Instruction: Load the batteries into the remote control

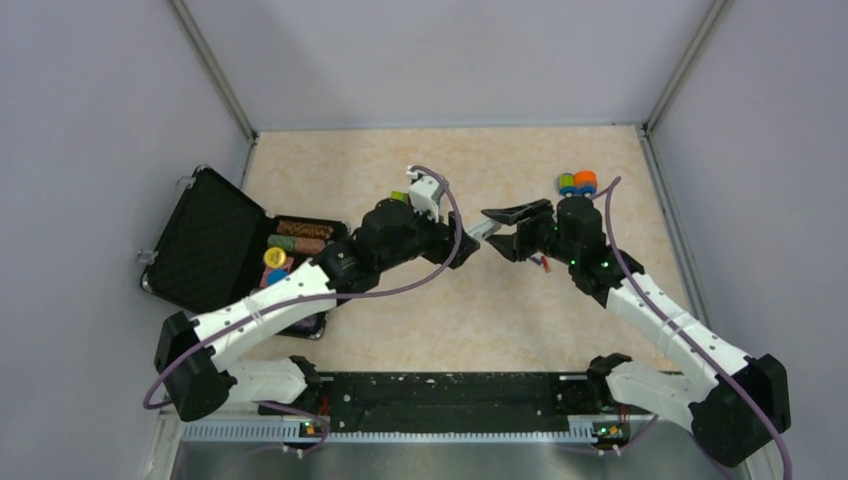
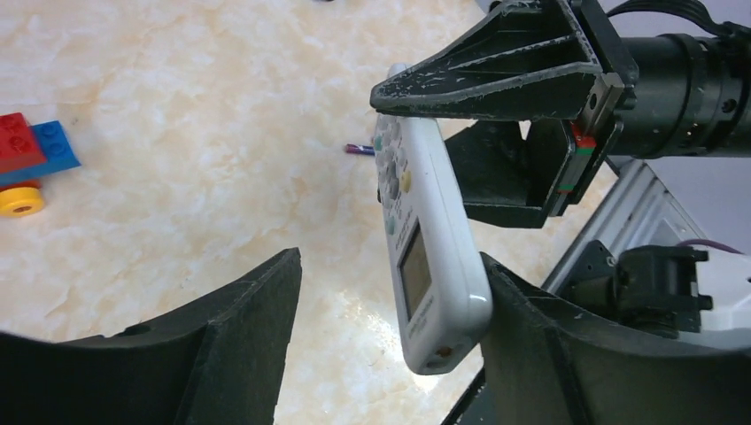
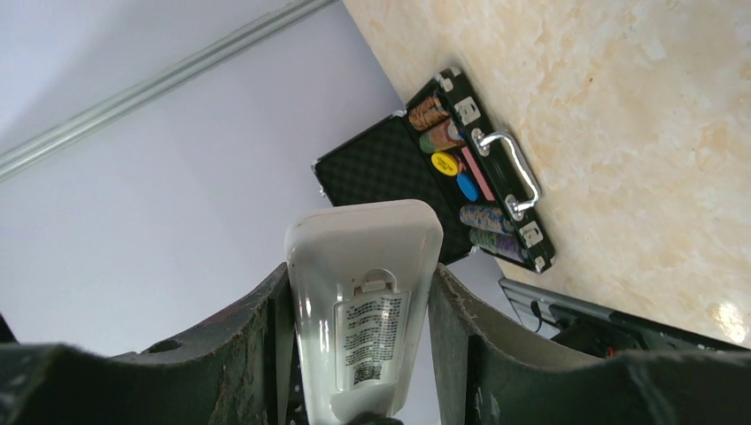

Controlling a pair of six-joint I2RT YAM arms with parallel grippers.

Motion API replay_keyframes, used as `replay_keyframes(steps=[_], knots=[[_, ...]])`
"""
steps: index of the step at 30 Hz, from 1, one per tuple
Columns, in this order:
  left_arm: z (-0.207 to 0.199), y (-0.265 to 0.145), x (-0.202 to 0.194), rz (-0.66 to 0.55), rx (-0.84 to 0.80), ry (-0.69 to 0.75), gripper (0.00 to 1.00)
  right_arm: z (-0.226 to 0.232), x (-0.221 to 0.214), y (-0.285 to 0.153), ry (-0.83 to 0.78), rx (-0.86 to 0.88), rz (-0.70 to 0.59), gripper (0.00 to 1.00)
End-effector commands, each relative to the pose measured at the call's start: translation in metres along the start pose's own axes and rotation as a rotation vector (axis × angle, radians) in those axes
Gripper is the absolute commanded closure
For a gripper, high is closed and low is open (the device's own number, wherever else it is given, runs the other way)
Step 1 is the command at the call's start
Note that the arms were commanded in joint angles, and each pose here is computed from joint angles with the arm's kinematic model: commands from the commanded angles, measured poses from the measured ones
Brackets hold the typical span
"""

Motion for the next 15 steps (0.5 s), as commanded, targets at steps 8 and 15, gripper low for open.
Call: replay_keyframes(steps=[8,15], knots=[[0.0001,0.0113,0.0224,-0.1,0.115,0.013,0.48,-0.0038,-0.0066,0.0102,0.056,-0.026,0.043,0.84],[0.0054,0.0123,0.0154,-0.066,0.164,0.002,1.0,-0.0096,-0.006,0.0102,0.063,-0.044,0.046,0.56]])
Point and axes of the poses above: each gripper's point midway between its finger pads, its own y axis out along the fingers, its own z axis along the line the jaws close on, x = y × z, the point moved 10 cm from there along -y, back along the fingers, and after that the axes turned 1 degree about y, right-handed, at the moved point
